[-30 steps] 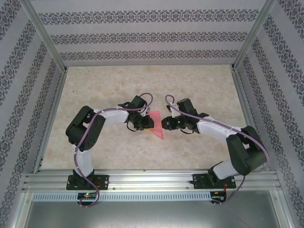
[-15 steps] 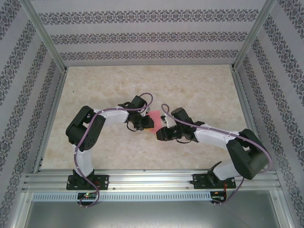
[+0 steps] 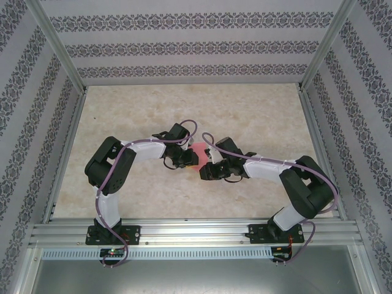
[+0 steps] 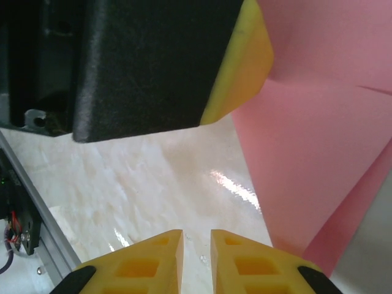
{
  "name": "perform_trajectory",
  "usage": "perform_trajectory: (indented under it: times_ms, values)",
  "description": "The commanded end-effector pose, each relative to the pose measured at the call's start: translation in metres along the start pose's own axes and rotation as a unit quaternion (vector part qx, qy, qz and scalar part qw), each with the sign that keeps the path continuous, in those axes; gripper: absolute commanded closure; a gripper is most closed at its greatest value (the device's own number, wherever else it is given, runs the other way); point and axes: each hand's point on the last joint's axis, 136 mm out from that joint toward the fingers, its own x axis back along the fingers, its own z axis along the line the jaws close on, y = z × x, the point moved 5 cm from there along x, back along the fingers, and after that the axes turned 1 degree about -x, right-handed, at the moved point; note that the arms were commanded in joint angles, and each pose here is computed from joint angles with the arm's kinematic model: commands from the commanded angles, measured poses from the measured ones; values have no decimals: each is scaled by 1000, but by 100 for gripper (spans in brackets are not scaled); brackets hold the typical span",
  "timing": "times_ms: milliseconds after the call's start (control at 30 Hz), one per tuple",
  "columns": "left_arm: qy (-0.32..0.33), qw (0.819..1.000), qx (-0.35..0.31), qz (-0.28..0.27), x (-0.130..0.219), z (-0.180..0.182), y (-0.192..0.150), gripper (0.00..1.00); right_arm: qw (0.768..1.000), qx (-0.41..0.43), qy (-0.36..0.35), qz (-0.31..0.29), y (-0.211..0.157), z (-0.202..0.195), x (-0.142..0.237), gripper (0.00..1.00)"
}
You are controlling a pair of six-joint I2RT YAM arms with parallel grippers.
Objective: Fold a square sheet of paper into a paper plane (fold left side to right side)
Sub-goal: Third fold the triangle at the center of the table.
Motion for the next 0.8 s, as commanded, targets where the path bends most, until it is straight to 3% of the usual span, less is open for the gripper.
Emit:
perform_trajectory:
  times_ms: [0,767]
  values:
    - [20,1000,-4,2,-11,5,-1,75,1000,7,-17,7,2,-1,-3,80]
    - [22,1000,-6,2,-10,5,-1,75,999,-33,-41,8,-2,-21,-3,79]
